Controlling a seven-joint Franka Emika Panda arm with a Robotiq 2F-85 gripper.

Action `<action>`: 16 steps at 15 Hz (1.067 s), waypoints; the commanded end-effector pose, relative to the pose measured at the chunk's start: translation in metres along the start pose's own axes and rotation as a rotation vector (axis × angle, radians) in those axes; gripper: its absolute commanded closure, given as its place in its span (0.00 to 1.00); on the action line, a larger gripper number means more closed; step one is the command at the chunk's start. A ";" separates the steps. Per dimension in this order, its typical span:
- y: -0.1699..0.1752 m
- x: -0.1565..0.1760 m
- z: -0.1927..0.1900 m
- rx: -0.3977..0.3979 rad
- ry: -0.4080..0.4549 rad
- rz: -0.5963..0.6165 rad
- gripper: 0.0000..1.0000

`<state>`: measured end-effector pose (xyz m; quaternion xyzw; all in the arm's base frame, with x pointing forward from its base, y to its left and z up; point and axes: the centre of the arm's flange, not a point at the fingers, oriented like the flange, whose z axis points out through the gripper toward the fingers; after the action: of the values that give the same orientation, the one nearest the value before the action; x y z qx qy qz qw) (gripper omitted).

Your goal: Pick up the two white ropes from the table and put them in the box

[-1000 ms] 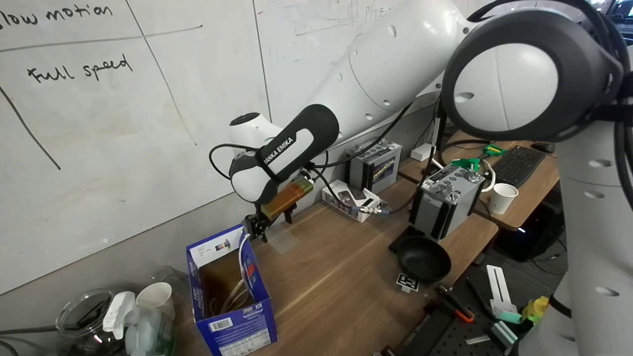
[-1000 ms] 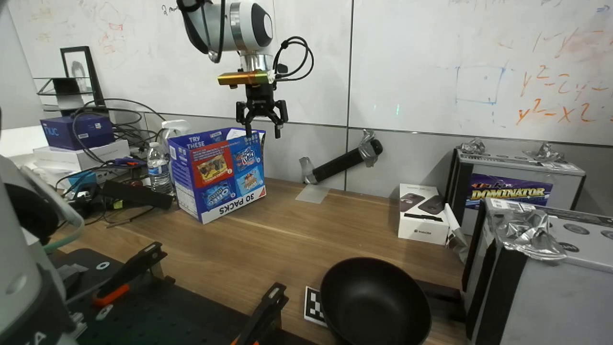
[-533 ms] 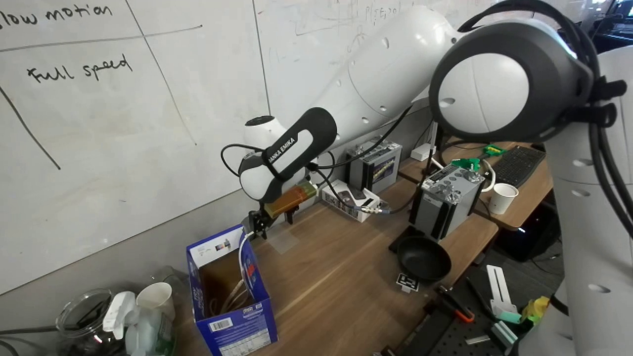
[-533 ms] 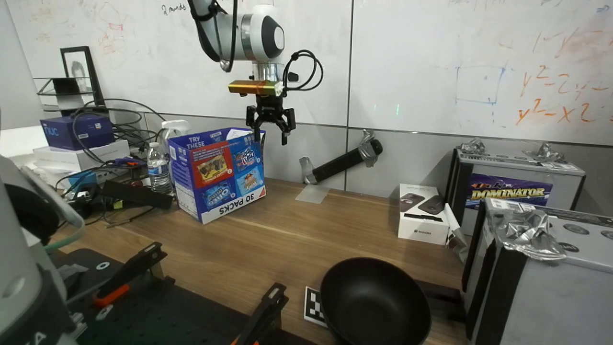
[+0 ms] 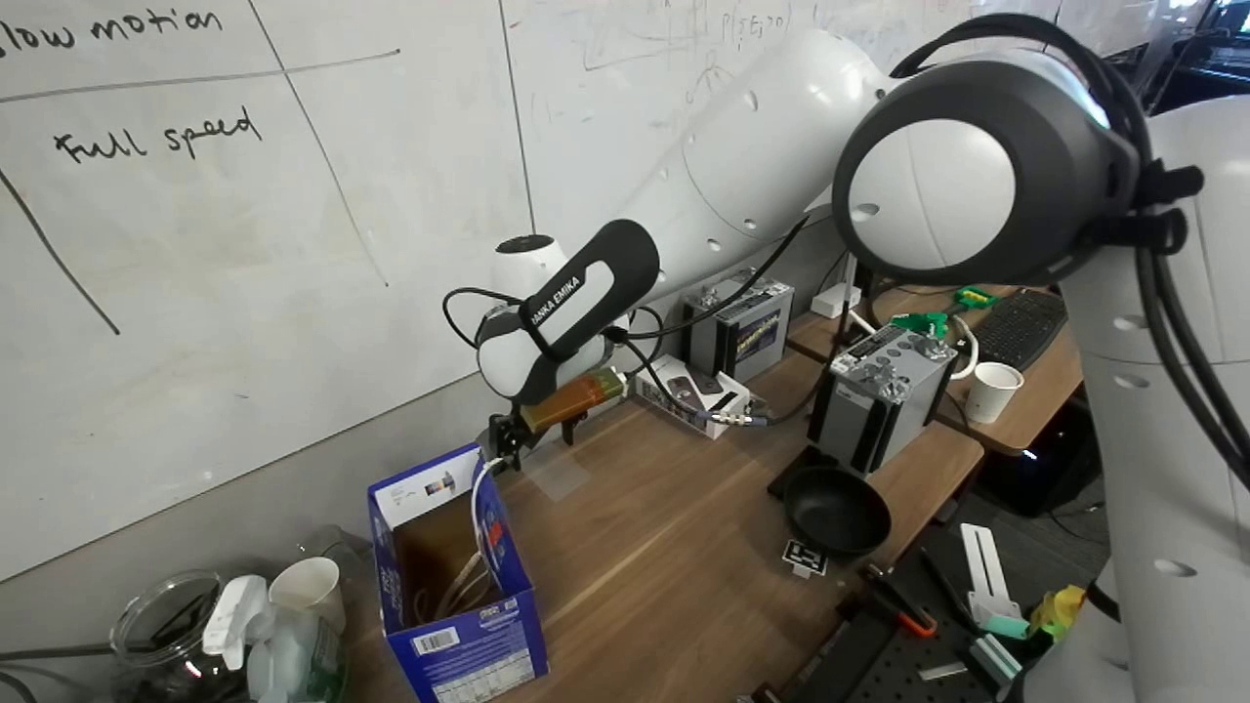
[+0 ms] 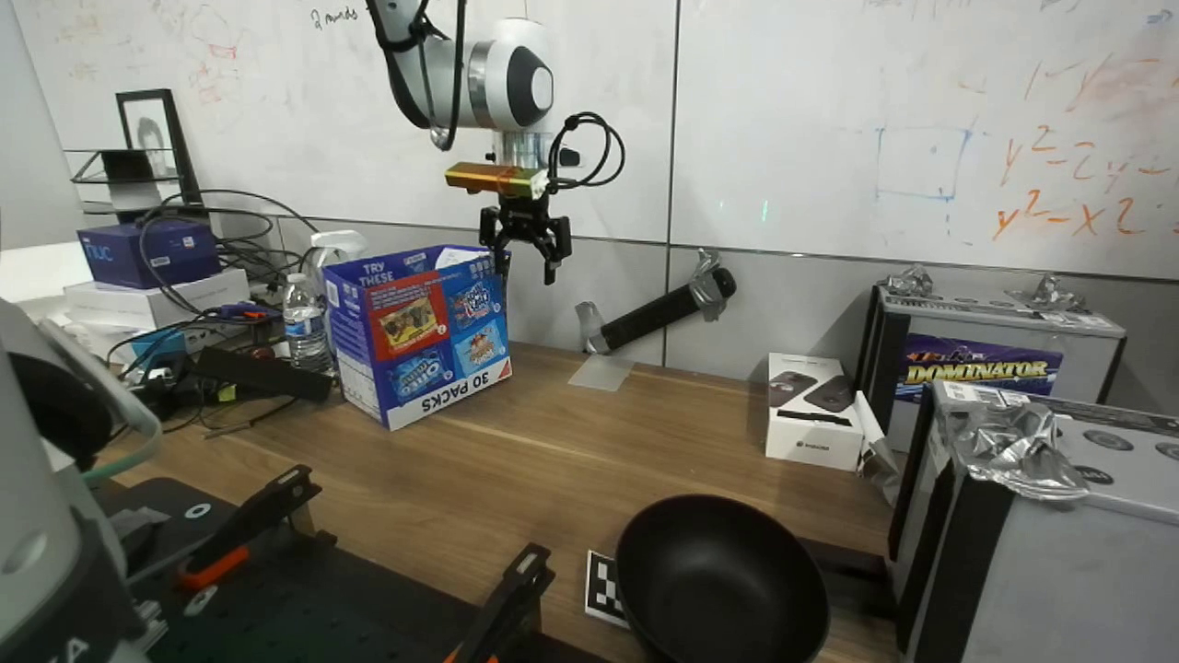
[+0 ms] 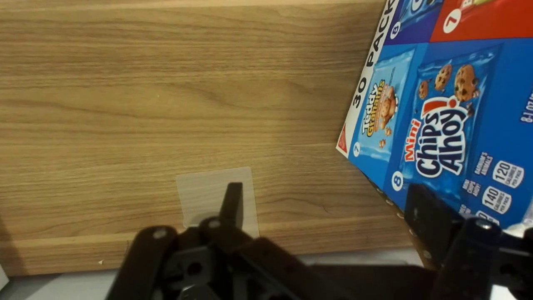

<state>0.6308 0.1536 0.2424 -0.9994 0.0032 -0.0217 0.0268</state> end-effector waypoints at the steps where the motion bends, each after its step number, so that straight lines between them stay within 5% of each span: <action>1: 0.000 0.005 -0.016 0.033 0.042 0.016 0.00; 12: -0.010 0.006 -0.025 0.215 0.003 -0.064 0.00; 14: -0.008 0.004 -0.030 0.215 0.002 -0.065 0.00; 16: -0.008 0.002 -0.028 0.132 -0.051 -0.073 0.00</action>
<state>0.6338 0.1627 0.2572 -0.9921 -0.0263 -0.0198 0.1208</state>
